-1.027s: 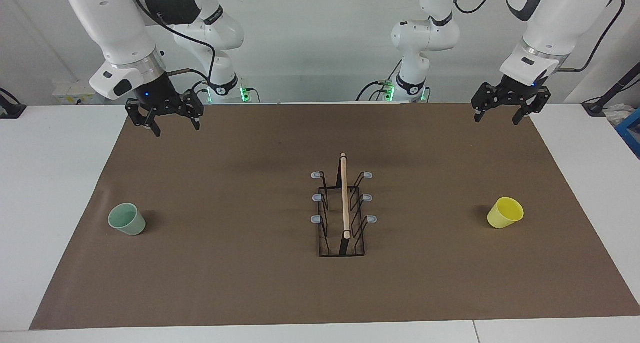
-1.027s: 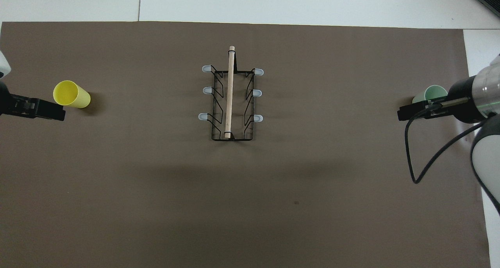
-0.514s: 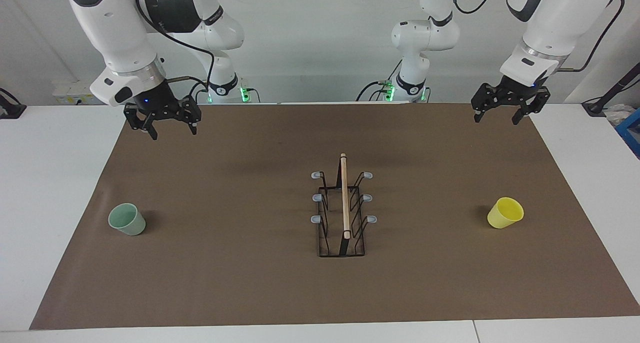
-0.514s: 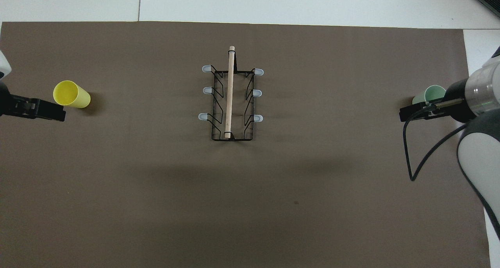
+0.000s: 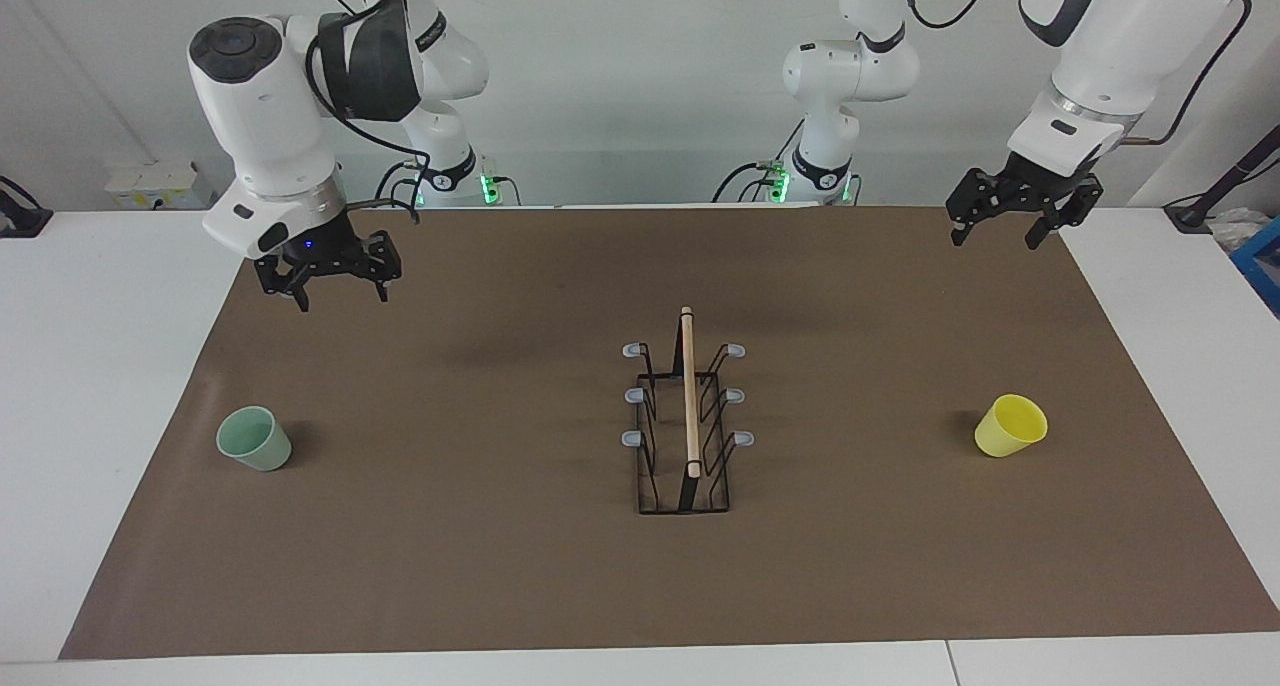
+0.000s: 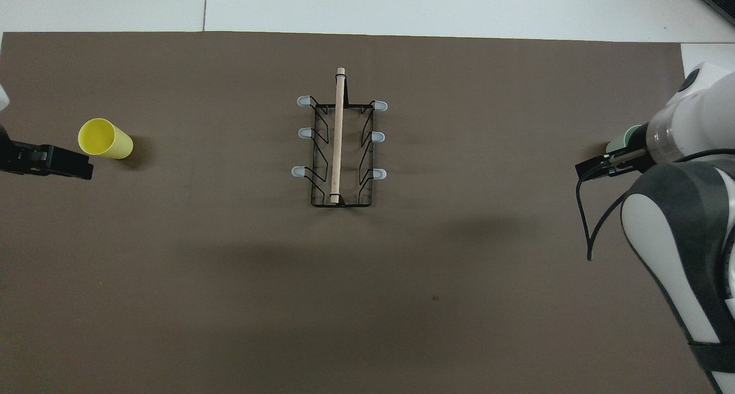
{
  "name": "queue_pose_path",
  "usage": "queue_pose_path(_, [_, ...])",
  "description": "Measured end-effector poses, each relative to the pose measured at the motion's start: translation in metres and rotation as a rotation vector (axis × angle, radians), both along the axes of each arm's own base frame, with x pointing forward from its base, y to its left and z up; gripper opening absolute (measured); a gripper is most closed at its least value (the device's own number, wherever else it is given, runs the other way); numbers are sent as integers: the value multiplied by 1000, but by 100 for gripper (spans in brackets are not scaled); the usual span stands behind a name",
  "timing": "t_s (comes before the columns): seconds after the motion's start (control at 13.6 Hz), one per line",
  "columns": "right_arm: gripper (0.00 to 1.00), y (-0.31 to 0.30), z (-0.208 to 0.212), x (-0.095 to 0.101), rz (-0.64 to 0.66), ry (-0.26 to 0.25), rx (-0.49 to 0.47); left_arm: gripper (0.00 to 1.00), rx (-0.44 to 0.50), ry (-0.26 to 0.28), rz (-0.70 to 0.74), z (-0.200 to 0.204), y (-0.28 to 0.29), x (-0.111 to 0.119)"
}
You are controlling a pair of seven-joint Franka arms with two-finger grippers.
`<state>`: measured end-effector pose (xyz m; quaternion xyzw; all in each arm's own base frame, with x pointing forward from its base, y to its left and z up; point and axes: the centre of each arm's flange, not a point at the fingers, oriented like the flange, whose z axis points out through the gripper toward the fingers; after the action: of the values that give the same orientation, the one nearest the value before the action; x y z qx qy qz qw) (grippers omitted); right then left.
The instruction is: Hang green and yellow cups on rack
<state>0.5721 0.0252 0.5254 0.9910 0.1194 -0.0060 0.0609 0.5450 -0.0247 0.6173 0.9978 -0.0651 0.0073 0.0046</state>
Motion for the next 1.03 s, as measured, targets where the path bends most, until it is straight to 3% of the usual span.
queue_pose_path(0.22, [100, -1, -27, 8, 59, 48, -73, 100, -18, 5, 51, -2, -1, 0])
queue_pose_path(0.44, [100, 7, -44, 12, 227, 107, -144, 100, -89, 37, 148, -15, 2, 8])
queue_pose_path(0.66, [100, -1, -52, 7, 484, 232, -245, 100, -147, 86, 320, -38, 15, 30])
queue_pose_path(1.03, [100, 13, -71, 4, 769, 362, -426, 100, -184, 162, 674, -83, 46, 73])
